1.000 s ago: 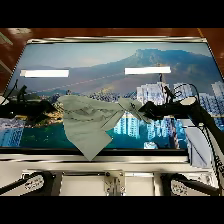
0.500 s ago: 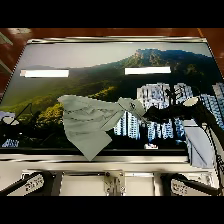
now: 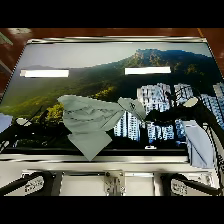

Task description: Fold the shirts.

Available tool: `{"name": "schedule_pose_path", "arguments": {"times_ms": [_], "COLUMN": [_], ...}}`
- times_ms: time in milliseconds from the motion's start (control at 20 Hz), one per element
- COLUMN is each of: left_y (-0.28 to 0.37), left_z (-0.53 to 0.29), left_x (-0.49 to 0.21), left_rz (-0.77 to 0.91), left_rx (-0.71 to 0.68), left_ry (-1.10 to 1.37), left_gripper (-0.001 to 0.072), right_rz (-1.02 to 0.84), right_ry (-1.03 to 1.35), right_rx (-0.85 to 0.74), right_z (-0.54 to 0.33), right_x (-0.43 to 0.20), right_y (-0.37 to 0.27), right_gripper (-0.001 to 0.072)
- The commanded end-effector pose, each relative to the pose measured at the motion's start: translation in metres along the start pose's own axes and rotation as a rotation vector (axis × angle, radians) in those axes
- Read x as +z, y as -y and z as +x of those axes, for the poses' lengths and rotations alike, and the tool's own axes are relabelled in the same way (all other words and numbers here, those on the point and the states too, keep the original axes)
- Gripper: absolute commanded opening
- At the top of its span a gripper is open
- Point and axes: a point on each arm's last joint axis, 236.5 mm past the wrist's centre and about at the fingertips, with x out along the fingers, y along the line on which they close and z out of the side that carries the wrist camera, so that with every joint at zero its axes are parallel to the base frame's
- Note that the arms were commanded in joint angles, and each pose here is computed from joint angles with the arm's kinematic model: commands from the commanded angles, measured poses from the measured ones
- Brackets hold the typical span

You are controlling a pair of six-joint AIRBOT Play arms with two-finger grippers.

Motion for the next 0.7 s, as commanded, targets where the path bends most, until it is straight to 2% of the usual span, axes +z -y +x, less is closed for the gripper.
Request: {"name": "schedule_pose_path", "arguments": {"times_ms": [0,50,100,450,650], "left_y": [0.006,0.006,0.007,0.024,0.029], "left_z": [0.007,0.006,0.005,-0.015,-0.021], "left_x": [0.009,0.008,0.008,0.017,0.021], "left_rz": [-0.022,-0.003,0.014,0.083,0.096], "left_rx": [0.001,0.000,-0.002,-0.022,-0.030], "left_ry": [0.042,0.039,0.043,0.125,0.146], "left_gripper": [0.0105,0.0092,0.0039,0.0039,0.0039], "right_rz": [0.080,0.118,0.174,0.305,0.317], "right_ry": [-0.012,-0.012,-0.006,0.064,0.059], "right_rx": [0.014,0.021,0.026,0.102,0.082], "right_z": [-0.010,-0.016,-0.021,0.003,0.026], "right_x": [-0.003,-0.003,-0.003,0.022,0.026], "right_y": [0.012,0.019,0.028,0.027,0.026], "right_gripper": [0.0679,0.0679,0.0678,0.0678,0.0677]}}
